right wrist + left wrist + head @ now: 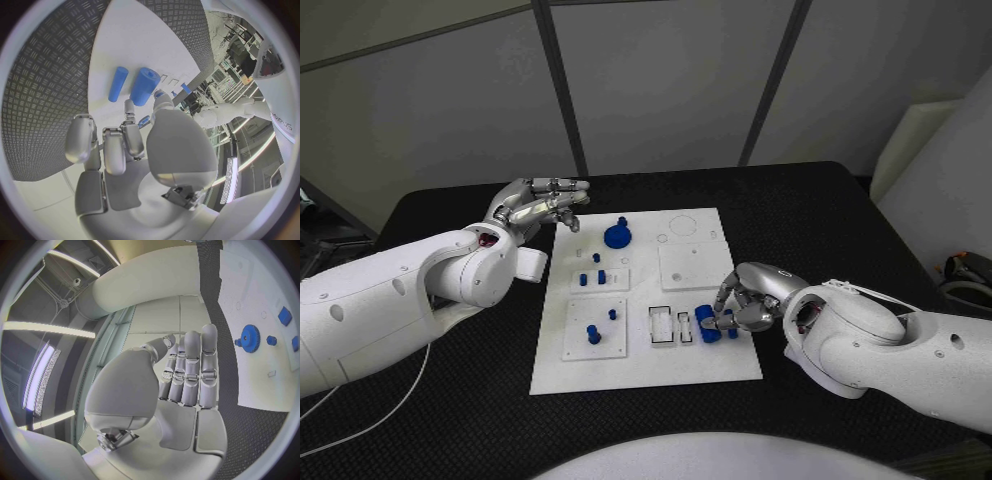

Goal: Assemble the parts on the task board

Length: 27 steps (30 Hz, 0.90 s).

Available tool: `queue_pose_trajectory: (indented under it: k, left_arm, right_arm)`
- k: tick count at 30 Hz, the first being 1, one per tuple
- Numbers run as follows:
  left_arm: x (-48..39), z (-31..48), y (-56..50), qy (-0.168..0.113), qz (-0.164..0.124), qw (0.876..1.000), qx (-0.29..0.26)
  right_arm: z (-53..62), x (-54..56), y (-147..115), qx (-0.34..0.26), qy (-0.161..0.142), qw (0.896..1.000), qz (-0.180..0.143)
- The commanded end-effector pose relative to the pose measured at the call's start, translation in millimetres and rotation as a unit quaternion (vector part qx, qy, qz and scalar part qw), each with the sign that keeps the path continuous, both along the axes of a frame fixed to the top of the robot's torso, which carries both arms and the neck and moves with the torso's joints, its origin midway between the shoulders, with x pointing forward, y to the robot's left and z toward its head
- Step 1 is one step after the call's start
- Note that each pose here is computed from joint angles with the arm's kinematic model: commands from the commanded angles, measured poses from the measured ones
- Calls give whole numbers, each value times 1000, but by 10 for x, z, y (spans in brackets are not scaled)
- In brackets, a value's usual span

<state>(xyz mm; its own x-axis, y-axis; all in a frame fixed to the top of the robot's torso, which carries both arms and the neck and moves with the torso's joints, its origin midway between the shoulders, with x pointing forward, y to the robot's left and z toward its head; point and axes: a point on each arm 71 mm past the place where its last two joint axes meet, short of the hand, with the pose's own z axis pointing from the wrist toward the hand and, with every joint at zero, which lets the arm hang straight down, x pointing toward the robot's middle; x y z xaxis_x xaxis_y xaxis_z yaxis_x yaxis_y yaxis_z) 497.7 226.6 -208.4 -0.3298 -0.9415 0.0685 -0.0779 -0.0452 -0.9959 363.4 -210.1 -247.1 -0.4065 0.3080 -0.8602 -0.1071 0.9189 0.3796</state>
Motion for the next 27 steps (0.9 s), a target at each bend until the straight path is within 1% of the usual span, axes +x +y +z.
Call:
queue_pose_trajectory:
  k: [1, 6, 12, 17, 20, 24, 27]
  left_arm:
    - [-2, 14, -7, -2, -3, 1000, -3]
    - [-4, 13, -1, -2, -3, 1000, -3]
    - [-7, 10, -1, 0, -5, 1000, -3]
    - [-8, 8, 10, 1, -5, 1000, -3]
    - [-8, 6, 11, 1, -5, 1000, -3]
    - [-8, 4, 13, 1, -5, 1000, -3]
    - [-9, -1, 21, 1, -4, 1000, -2]
  right_arm:
    - [-17, 6, 3, -20, 2, 1000, 0]
    - [-77, 15, 67, -29, 15, 999, 11]
    - [-193, -12, 156, -31, 30, 999, 21]
    - [-249, -21, 198, -31, 36, 999, 24]
    - [-257, -17, 203, -28, 34, 999, 21]
    - [-245, -11, 197, -18, 24, 999, 11]
    - [-203, -21, 182, -1, 7, 1000, 1]
